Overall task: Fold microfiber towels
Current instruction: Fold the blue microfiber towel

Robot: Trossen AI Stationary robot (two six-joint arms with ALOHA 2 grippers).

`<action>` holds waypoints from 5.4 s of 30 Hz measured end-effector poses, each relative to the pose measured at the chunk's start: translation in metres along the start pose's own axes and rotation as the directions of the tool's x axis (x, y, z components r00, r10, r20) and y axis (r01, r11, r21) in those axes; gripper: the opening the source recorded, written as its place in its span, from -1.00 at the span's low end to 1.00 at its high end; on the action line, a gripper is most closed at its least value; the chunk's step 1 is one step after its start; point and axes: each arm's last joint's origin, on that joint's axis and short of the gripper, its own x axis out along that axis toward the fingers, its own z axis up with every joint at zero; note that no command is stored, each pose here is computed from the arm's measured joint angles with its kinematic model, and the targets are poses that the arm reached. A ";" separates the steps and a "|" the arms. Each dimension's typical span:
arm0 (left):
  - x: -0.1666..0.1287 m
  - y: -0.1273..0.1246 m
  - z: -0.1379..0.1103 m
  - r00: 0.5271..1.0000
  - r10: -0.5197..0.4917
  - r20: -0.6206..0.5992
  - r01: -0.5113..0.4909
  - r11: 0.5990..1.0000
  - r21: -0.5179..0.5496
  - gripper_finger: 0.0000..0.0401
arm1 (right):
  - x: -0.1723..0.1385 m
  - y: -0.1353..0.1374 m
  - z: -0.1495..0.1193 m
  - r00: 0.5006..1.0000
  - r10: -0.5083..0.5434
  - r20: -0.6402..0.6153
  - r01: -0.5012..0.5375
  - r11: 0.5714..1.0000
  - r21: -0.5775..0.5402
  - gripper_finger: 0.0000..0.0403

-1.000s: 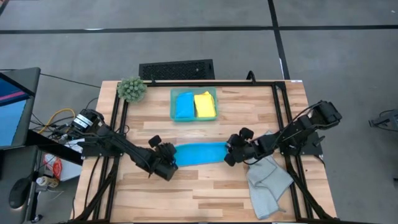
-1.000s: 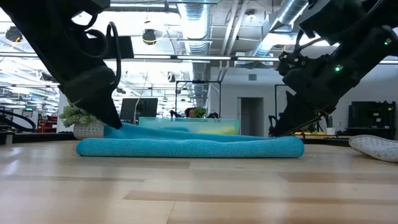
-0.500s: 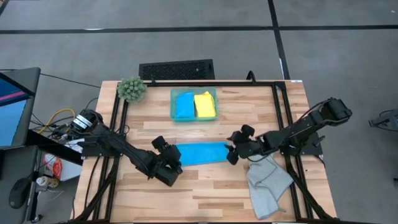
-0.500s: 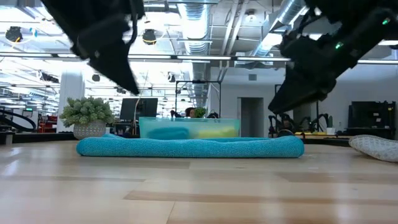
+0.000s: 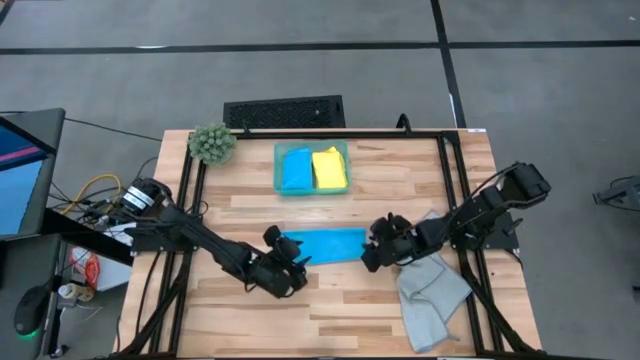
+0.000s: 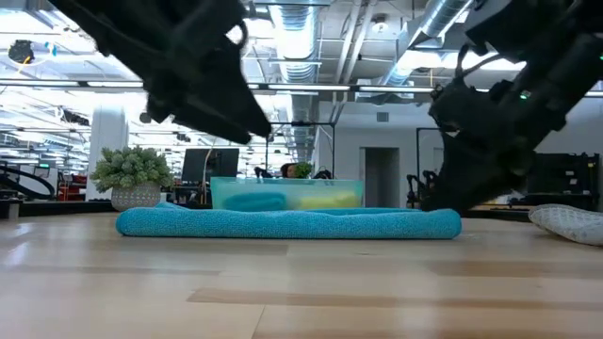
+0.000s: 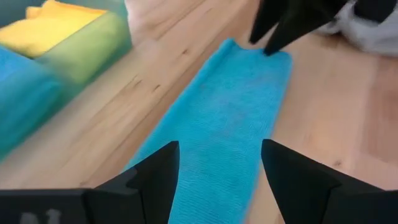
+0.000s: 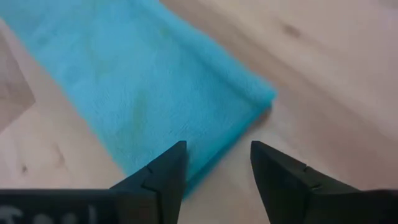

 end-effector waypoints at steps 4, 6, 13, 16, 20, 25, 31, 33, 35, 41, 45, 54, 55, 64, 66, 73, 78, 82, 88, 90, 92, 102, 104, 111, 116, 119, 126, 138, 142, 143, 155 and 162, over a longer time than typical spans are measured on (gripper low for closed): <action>0.015 0.001 -0.003 1.000 -0.008 -0.028 0.009 1.000 0.029 0.11 | -0.001 -0.001 -0.004 0.999 -0.004 -0.052 0.007 0.999 0.051 0.06; 0.025 0.002 -0.009 0.998 -0.003 -0.061 0.005 0.999 0.041 0.11 | 0.000 -0.002 -0.004 0.998 -0.002 -0.065 0.008 0.996 0.088 0.08; 0.053 0.002 -0.035 0.987 0.000 -0.160 0.011 0.997 0.070 0.11 | 0.013 -0.003 0.001 0.995 0.022 -0.092 -0.007 0.987 0.159 0.13; 0.058 -0.001 -0.040 0.985 -0.014 -0.174 0.023 0.998 0.051 0.11 | 0.018 -0.003 0.004 0.997 0.030 -0.077 -0.015 0.982 0.186 0.13; 0.056 0.000 -0.041 0.981 -0.016 -0.192 0.028 0.998 0.059 0.11 | 0.022 -0.005 0.008 0.997 0.033 -0.074 -0.015 0.975 0.222 0.05; 0.056 0.000 -0.040 0.982 -0.022 -0.189 0.034 0.998 0.061 0.11 | 0.024 -0.006 0.011 0.997 0.050 -0.062 -0.035 0.975 0.217 -0.15; 0.057 -0.001 -0.040 0.983 -0.033 -0.180 0.042 0.998 0.049 0.11 | 0.025 -0.006 0.011 0.997 0.051 -0.058 -0.038 0.978 0.207 -0.42; 0.057 -0.002 -0.039 0.983 -0.042 -0.177 0.050 0.998 0.042 0.11 | 0.025 -0.006 0.011 0.997 0.050 -0.058 -0.037 0.979 0.200 -0.55; 0.057 -0.002 -0.039 0.983 -0.047 -0.175 0.055 0.998 0.036 0.11 | 0.025 -0.006 0.011 0.997 0.051 -0.058 -0.040 0.983 0.177 -0.72; 0.058 -0.002 -0.039 0.984 -0.050 -0.172 0.054 0.998 0.021 0.11 | 0.017 -0.004 0.016 0.994 0.097 -0.056 -0.088 0.984 0.154 -0.91; 0.060 -0.003 -0.036 0.985 -0.068 -0.157 0.071 0.997 0.009 0.11 | 0.007 -0.001 0.024 0.989 0.146 -0.016 -0.142 0.976 0.163 -0.96; 0.061 -0.010 -0.023 0.989 -0.105 -0.102 0.108 0.994 0.019 0.11 | 0.000 0.025 0.045 0.953 0.296 0.067 -0.303 0.942 0.143 -0.97; 0.061 -0.010 -0.022 0.989 -0.104 -0.102 0.106 0.994 0.018 0.11 | 0.001 0.028 0.048 0.951 0.302 0.065 -0.308 0.943 0.127 -0.97; 0.017 -0.025 0.010 0.972 -0.109 -0.207 0.118 0.993 0.030 0.11 | -0.007 0.048 0.075 0.939 0.329 0.102 -0.336 0.939 0.070 -0.94; -0.005 -0.024 0.009 0.970 -0.031 -0.241 0.052 0.995 0.084 0.11 | -0.008 0.049 0.079 0.936 0.334 0.111 -0.341 0.938 0.059 -0.95; -0.041 -0.011 -0.036 0.957 0.113 -0.268 -0.090 0.991 0.098 0.11 | -0.009 0.050 0.080 0.937 0.331 0.112 -0.338 0.940 0.051 -0.93; -0.032 0.007 -0.061 0.956 0.146 -0.253 -0.145 0.989 0.021 0.11 | -0.008 0.049 0.081 0.940 0.323 0.108 -0.330 0.943 0.053 -0.94; -0.021 0.015 -0.076 0.953 0.091 -0.289 -0.106 0.994 -0.038 0.11 | -0.008 0.049 0.081 0.939 0.325 0.109 -0.333 0.941 0.060 -0.94; -0.009 0.015 -0.076 0.969 0.020 -0.246 -0.047 0.994 -0.102 0.11 | -0.004 0.050 0.086 0.928 0.344 0.141 -0.357 0.931 0.075 -0.94; -0.006 0.014 -0.073 0.971 0.004 -0.240 -0.031 0.994 -0.106 0.11 | 0.000 0.050 0.087 0.921 0.363 0.143 -0.377 0.923 0.081 -0.94; -0.003 0.014 -0.070 0.971 -0.006 -0.237 -0.020 0.994 -0.109 0.11 | 0.005 0.055 0.090 0.915 0.378 0.139 -0.391 0.916 0.084 -0.93; 0.013 0.009 -0.070 0.977 -0.035 -0.209 0.011 0.993 -0.114 0.11 | 0.040 0.099 0.107 0.901 0.427 0.083 -0.429 0.903 0.009 -0.92; 0.012 0.009 -0.070 0.978 -0.034 -0.204 0.011 0.994 -0.110 0.11 | 0.045 0.106 0.111 0.897 0.435 0.077 -0.436 0.900 0.000 -0.92; 0.011 0.005 -0.069 0.979 -0.049 -0.199 0.029 0.994 -0.104 0.11 | 0.068 0.117 0.111 0.903 0.427 0.049 -0.427 0.904 0.000 -0.90; 0.011 0.004 -0.069 0.979 -0.060 -0.193 0.038 0.993 -0.113 0.11 | 0.078 0.116 0.105 0.909 0.417 0.022 -0.417 0.909 -0.001 -0.81; 0.011 0.003 -0.069 0.979 -0.064 -0.191 0.042 0.992 -0.116 0.11 | 0.078 0.116 0.106 0.906 0.421 0.029 -0.421 0.907 -0.007 -0.77; 0.011 0.002 -0.068 0.980 -0.074 -0.184 0.051 0.991 -0.127 0.11 | 0.079 0.115 0.108 0.902 0.430 0.033 -0.429 0.903 -0.028 -0.67; 0.012 0.002 -0.067 0.981 -0.074 -0.177 0.050 0.990 -0.133 0.11 | 0.081 0.118 0.108 0.883 0.468 0.041 -0.465 0.884 -0.052 -0.16; 0.011 0.002 -0.067 0.981 -0.076 -0.179 0.053 0.990 -0.132 0.11 | 0.073 0.121 0.114 0.867 0.494 0.071 -0.489 0.869 -0.076 0.00; 0.011 0.001 -0.067 0.981 -0.078 -0.180 0.055 0.990 -0.131 0.11 | 0.069 0.121 0.116 0.865 0.497 0.075 -0.492 0.867 -0.077 0.03; -0.009 -0.023 -0.056 0.963 -0.146 -0.227 0.126 0.987 -0.100 0.11 | 0.031 0.118 0.095 0.943 0.324 0.077 -0.302 0.930 -0.212 0.04; -0.032 -0.047 -0.035 0.950 -0.161 -0.267 0.154 0.987 -0.051 0.11 | 0.040 0.100 0.056 0.941 0.280 0.190 -0.242 0.950 -0.199 0.03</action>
